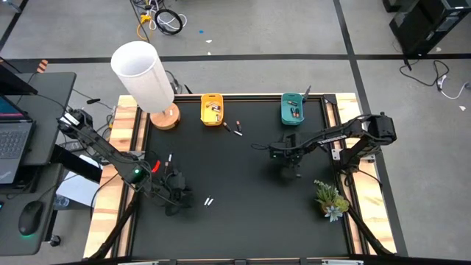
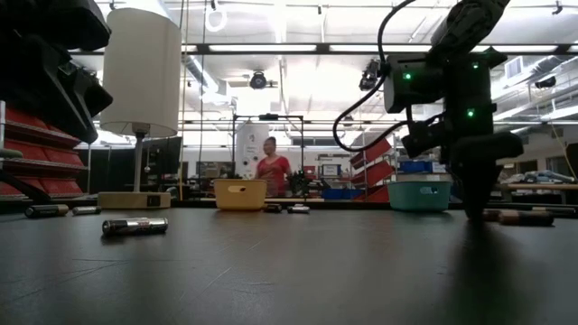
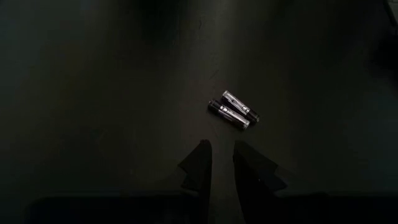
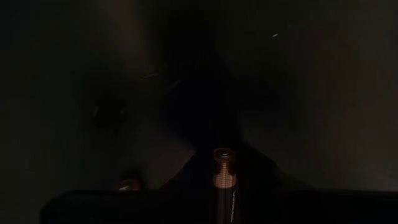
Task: Sort batteries
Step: Put the black battery into the blue bin, then put the silver battery into the yellow bin
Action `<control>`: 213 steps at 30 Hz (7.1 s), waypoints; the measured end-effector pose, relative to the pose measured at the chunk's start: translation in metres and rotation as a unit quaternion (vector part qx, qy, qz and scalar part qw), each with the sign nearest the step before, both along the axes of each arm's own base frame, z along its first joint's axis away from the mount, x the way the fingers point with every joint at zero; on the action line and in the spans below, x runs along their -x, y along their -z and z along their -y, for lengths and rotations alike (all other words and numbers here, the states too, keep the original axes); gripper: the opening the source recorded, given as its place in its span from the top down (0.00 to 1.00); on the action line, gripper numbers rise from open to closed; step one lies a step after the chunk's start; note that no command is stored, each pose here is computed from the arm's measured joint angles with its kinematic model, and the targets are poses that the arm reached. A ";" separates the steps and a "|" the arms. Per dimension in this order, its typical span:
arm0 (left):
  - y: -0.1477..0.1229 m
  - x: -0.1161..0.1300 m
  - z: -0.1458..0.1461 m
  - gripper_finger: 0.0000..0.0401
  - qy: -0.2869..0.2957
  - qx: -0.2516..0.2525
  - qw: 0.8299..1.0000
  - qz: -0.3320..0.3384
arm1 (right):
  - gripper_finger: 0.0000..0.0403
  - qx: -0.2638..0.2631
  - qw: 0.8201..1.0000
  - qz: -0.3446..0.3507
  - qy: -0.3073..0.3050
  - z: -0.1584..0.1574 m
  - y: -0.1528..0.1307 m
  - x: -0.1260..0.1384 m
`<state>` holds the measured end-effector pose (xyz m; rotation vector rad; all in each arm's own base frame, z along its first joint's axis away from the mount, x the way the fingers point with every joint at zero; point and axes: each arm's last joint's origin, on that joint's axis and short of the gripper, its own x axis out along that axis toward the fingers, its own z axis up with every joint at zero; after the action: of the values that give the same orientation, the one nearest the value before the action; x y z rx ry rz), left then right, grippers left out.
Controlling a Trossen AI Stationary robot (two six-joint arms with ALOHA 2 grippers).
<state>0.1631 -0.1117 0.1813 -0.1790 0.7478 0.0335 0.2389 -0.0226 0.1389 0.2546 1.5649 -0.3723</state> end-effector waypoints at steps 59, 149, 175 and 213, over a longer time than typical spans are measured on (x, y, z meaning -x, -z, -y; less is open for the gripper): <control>-0.014 -0.015 -0.015 0.82 -0.063 -0.212 0.969 0.112 | 0.61 0.122 0.964 0.218 0.090 0.138 -0.092 -0.025; -0.017 -0.019 -0.007 0.82 -0.046 -0.057 0.989 0.125 | 0.89 0.158 0.982 0.076 0.073 -0.004 -0.090 -0.038; -0.011 -0.015 -0.007 0.82 -0.031 -0.043 0.995 0.087 | 0.76 0.128 0.944 0.112 0.283 0.181 -0.103 0.022; -0.007 -0.012 -0.008 0.82 -0.040 -0.028 0.997 0.062 | 0.67 0.079 0.872 0.385 -0.293 -0.102 -0.046 -0.148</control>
<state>0.1755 -0.1040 0.1886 -0.1567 0.6140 0.1191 0.3867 0.0793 0.1849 -0.1961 0.7489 0.0916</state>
